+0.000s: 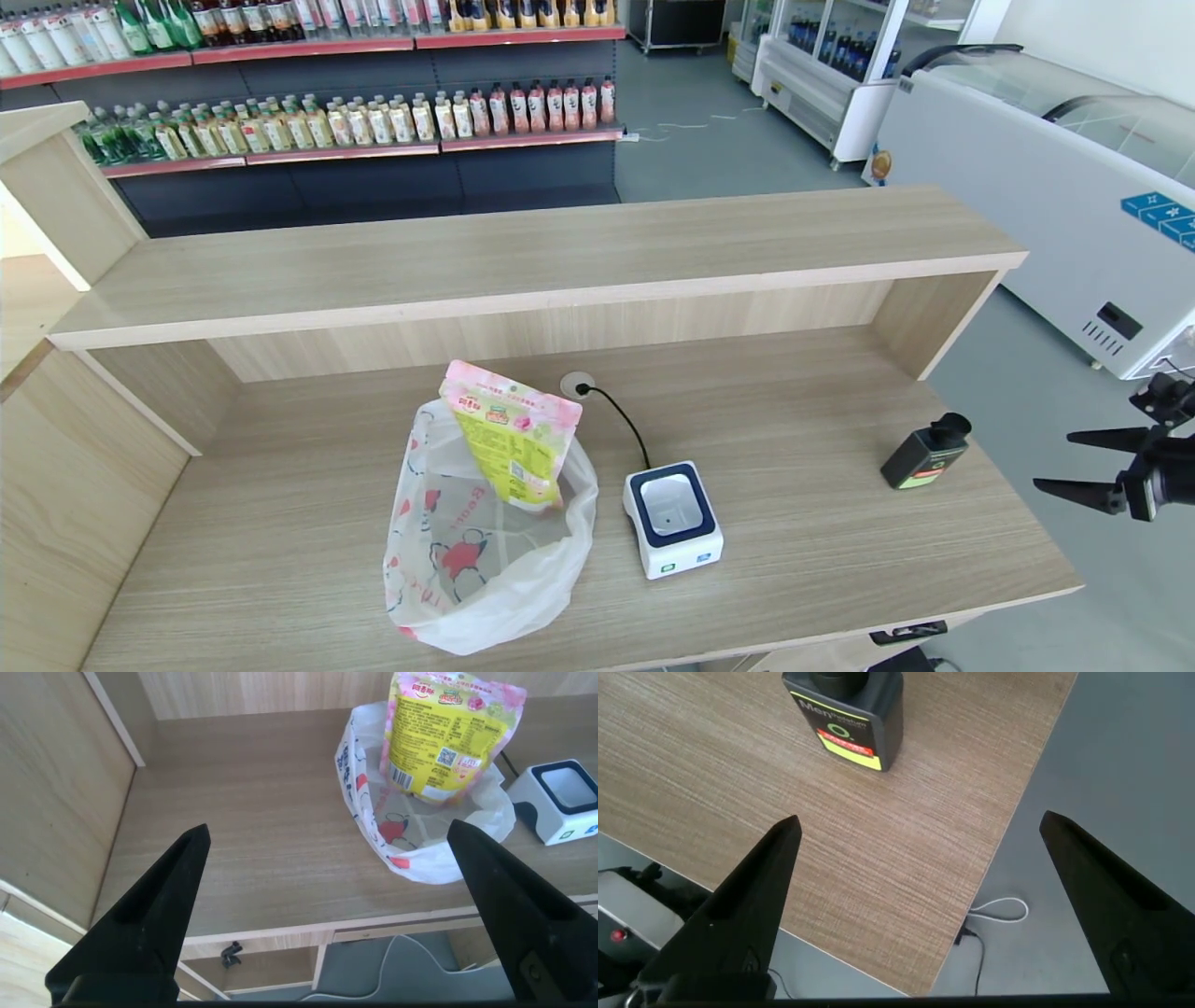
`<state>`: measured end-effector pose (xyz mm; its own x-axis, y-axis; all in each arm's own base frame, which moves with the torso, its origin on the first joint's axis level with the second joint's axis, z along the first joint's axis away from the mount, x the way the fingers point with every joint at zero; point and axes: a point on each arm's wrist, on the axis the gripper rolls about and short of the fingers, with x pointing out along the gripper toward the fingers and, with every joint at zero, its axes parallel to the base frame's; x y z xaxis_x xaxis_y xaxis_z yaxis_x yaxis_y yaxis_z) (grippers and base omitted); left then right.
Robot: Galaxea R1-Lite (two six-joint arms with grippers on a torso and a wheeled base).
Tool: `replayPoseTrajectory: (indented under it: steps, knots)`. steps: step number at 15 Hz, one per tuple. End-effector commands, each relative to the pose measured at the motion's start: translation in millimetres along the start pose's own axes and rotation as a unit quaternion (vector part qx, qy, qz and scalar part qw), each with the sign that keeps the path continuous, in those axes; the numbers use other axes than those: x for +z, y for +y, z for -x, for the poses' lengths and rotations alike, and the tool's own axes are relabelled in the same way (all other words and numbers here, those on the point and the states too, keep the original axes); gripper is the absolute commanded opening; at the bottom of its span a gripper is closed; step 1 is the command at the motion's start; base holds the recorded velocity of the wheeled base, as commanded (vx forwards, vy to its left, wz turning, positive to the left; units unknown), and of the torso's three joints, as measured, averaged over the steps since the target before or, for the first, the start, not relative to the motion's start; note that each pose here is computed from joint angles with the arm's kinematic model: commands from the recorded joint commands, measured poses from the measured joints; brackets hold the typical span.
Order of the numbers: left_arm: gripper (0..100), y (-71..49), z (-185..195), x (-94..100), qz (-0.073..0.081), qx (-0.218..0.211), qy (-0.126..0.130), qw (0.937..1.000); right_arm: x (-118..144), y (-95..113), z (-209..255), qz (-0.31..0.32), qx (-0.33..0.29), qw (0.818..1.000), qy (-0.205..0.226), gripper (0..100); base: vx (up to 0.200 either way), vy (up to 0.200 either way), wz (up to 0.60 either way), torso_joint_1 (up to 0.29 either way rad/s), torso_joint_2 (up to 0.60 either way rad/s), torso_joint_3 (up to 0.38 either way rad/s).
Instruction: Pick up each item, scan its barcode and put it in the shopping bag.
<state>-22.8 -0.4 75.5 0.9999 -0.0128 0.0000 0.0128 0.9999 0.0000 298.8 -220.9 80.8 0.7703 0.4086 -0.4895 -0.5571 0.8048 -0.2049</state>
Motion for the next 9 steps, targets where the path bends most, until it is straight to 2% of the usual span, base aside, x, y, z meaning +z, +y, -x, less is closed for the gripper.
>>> replayPoseTrajectory:
  steps: [1, 2, 9]
  knots:
    - [100, 0.0, 0.0, -0.2, 0.0, 0.0, 0.001, 1.0, -0.6, 1.1, -4.1, 0.0, 0.006, 1.0, 0.0, 100, 0.0, 0.0, 0.0, 0.0, 0.0, 0.0]
    - [100, 0.0, 0.0, 0.0, 0.0, 0.0, 0.0, 1.0, 0.7, 2.3, -6.4, 0.001, 0.009, 1.0, -0.001, 0, 0.0, 0.0, 0.0, 0.0, 0.0, 0.0]
    - [100, 0.0, 0.0, 0.0, 0.0, 0.0, 0.0, 1.0, -0.3, 2.5, -13.5, 0.01, 0.012, 1.0, -0.004, 0, 0.0, 0.0, 0.0, 0.0, 0.0, 0.0]
